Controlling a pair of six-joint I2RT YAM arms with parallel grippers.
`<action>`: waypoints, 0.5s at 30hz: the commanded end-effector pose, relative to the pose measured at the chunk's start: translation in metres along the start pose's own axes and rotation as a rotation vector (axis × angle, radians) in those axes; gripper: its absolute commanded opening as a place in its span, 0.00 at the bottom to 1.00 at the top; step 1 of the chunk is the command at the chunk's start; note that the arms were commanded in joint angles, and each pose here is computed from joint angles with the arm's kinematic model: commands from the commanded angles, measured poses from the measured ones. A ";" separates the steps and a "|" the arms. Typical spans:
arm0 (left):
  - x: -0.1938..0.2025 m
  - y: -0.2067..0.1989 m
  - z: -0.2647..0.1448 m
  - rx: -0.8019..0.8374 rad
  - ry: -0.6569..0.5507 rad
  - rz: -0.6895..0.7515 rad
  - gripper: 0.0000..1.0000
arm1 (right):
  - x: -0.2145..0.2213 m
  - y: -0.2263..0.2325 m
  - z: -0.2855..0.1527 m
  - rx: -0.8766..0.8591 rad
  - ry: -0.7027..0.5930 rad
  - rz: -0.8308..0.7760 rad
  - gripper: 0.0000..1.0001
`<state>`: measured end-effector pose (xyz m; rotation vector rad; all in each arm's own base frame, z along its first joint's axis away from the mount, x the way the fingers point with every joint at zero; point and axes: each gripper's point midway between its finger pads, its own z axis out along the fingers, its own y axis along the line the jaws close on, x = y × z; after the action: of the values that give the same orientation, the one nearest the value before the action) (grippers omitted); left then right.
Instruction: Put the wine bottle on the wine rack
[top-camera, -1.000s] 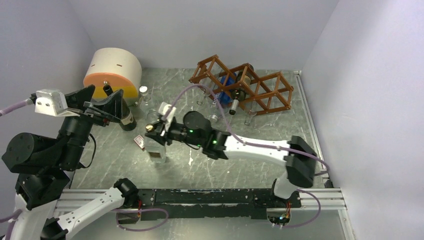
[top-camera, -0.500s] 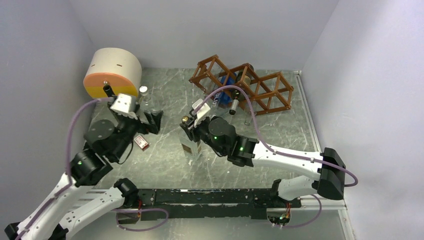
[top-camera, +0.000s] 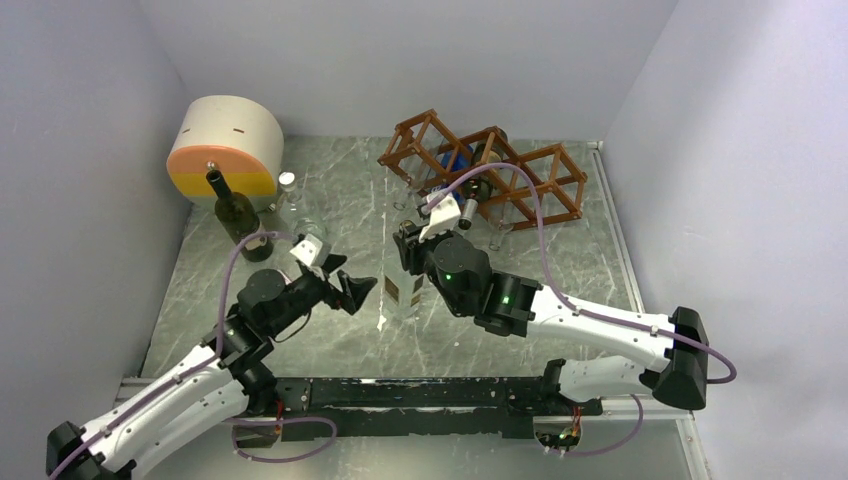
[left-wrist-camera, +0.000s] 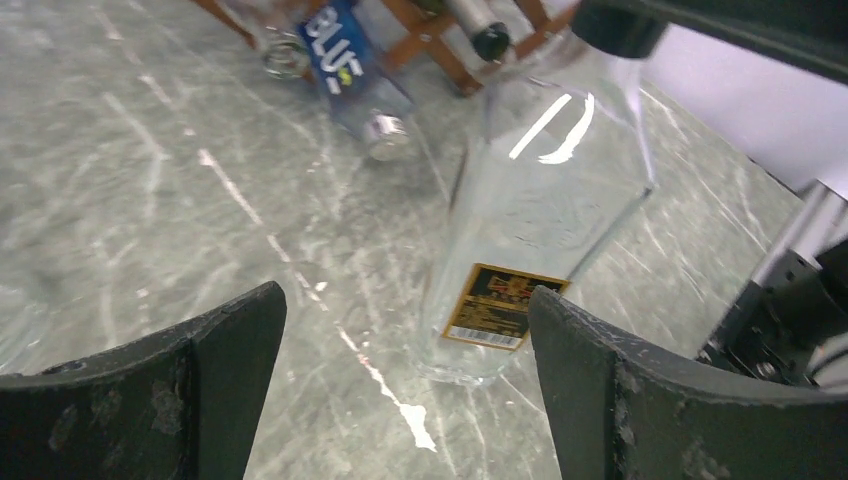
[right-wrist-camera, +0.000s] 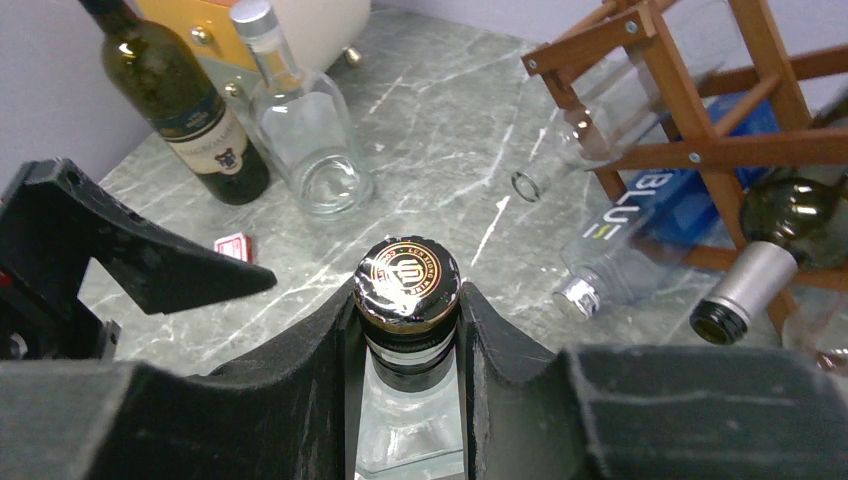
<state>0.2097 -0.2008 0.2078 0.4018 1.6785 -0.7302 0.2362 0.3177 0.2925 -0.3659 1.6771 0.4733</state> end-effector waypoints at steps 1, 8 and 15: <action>-0.015 -0.045 0.009 0.261 -0.085 0.049 0.95 | -0.059 -0.012 -0.011 0.067 -0.134 0.188 0.00; 0.011 -0.043 0.033 0.291 0.006 0.168 0.95 | -0.065 -0.013 -0.013 0.081 -0.126 0.226 0.00; 0.025 -0.058 0.043 0.400 -0.039 0.186 0.95 | -0.077 -0.008 -0.012 0.059 -0.167 0.273 0.00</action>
<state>0.2062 -0.2595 0.1710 0.7454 1.6193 -0.8645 0.2386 0.3033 0.2927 -0.2568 1.7424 0.4421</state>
